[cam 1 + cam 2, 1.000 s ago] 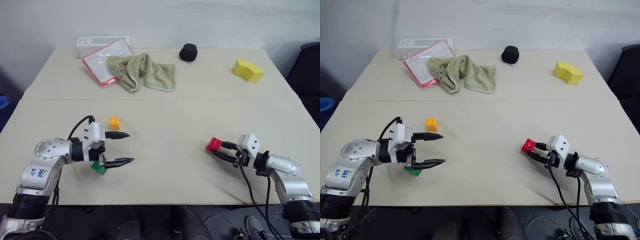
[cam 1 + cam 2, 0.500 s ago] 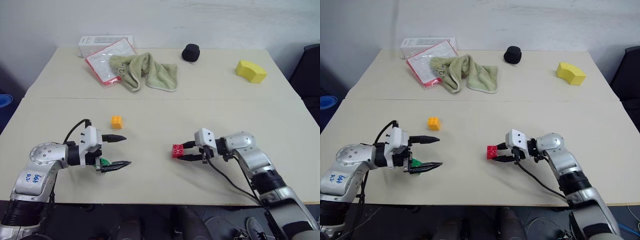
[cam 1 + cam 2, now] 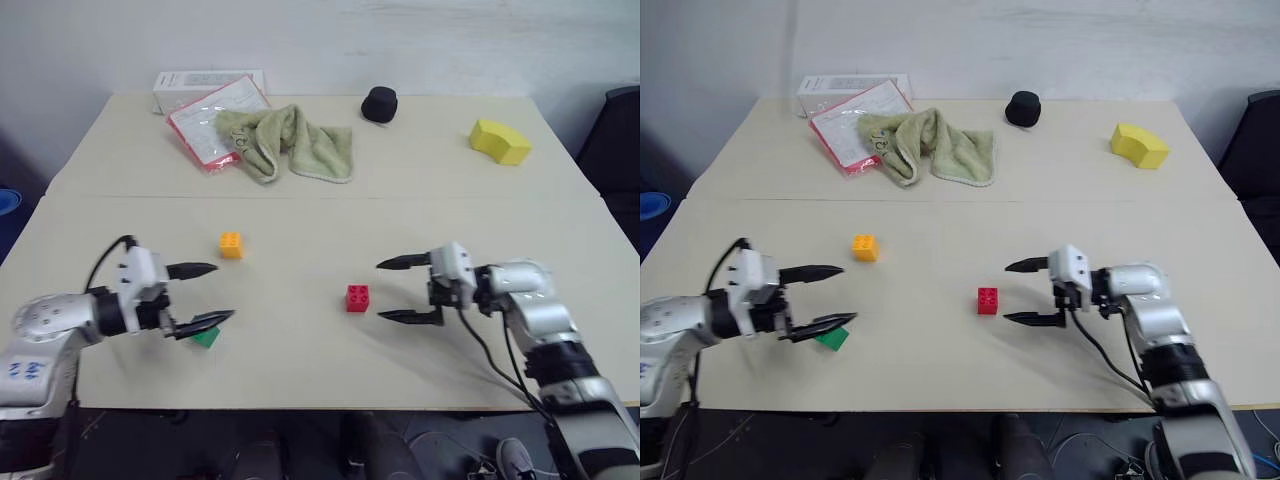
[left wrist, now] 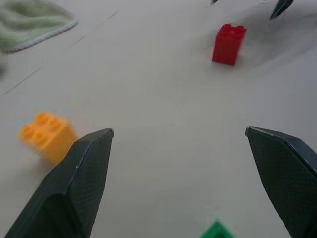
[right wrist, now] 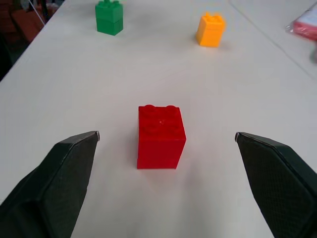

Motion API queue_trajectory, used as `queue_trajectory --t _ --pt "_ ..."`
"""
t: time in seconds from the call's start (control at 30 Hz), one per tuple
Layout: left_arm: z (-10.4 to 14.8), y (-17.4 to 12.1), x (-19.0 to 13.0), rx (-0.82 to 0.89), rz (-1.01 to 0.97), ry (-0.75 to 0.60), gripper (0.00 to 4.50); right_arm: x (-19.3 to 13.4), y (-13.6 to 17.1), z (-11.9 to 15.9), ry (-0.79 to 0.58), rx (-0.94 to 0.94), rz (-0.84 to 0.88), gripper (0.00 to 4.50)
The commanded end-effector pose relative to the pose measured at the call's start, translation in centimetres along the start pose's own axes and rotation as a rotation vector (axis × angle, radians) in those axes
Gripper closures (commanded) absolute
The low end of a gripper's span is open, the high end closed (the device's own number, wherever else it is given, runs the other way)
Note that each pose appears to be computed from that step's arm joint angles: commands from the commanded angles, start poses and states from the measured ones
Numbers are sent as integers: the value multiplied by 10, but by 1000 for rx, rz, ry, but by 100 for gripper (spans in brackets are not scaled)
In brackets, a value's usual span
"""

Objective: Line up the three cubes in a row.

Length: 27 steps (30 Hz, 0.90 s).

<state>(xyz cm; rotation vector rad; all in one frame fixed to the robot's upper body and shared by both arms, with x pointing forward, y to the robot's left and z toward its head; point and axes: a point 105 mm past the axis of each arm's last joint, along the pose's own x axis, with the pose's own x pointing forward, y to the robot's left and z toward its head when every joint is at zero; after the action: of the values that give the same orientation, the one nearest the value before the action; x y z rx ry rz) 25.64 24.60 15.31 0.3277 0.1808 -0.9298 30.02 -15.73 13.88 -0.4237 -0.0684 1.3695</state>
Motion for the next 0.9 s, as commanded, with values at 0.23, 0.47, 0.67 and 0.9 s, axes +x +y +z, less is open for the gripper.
queue_trajectory --t 0.23,0.47,0.67,0.9 --pt "-63 38 -110 -111 229 255 0 -47 31 9 -92 -86 -171 2" --pt "-72 29 -97 52 -48 381 0 -36 40 8 -125 24 -133 2" --pt "-43 20 -26 176 -315 253 0 -19 45 17 -155 10 -106 2" --pt "-34 8 12 284 -560 251 0 -17 47 18 -142 2 -122 2"
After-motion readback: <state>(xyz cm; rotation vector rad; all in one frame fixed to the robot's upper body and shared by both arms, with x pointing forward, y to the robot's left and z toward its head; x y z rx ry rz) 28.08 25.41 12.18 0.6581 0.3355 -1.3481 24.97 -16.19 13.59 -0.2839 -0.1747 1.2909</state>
